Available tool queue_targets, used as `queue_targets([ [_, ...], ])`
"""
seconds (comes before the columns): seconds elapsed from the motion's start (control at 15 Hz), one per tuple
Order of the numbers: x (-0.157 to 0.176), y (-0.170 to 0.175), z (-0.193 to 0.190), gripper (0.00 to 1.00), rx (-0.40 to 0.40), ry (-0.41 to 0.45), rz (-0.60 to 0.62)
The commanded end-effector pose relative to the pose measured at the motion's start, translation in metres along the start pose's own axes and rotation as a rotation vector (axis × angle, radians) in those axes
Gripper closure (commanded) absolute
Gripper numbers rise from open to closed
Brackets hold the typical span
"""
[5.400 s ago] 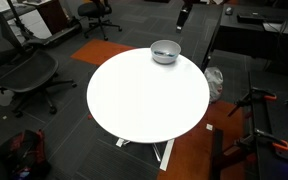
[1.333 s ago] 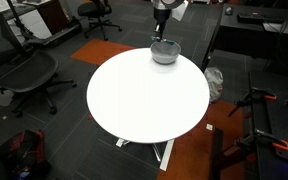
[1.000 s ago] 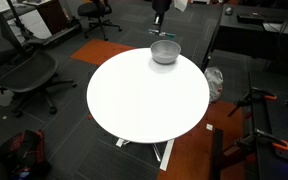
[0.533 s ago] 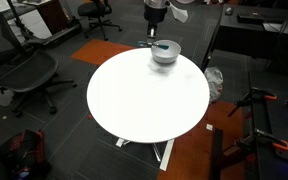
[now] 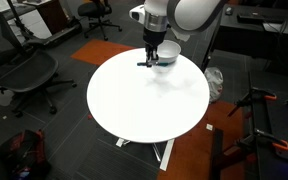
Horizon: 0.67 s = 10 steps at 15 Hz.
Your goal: Remove the marker from the bowl and put it on the table
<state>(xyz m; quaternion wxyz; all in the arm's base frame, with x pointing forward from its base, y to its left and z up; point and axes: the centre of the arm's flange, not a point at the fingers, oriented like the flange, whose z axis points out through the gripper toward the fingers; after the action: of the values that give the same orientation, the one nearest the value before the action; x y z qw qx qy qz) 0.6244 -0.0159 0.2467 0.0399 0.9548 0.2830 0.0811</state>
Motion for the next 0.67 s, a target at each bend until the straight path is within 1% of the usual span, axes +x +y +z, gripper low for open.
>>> queue_targets([
  [0.0, -0.01, 0.001, 0.025, 0.95, 0.036, 0.03, -0.047],
  [0.33, -0.016, 0.008, 0.064, 0.95, 0.082, 0.037, -0.047],
  [0.6, -0.02, 0.01, 0.081, 0.95, 0.111, 0.024, -0.042],
])
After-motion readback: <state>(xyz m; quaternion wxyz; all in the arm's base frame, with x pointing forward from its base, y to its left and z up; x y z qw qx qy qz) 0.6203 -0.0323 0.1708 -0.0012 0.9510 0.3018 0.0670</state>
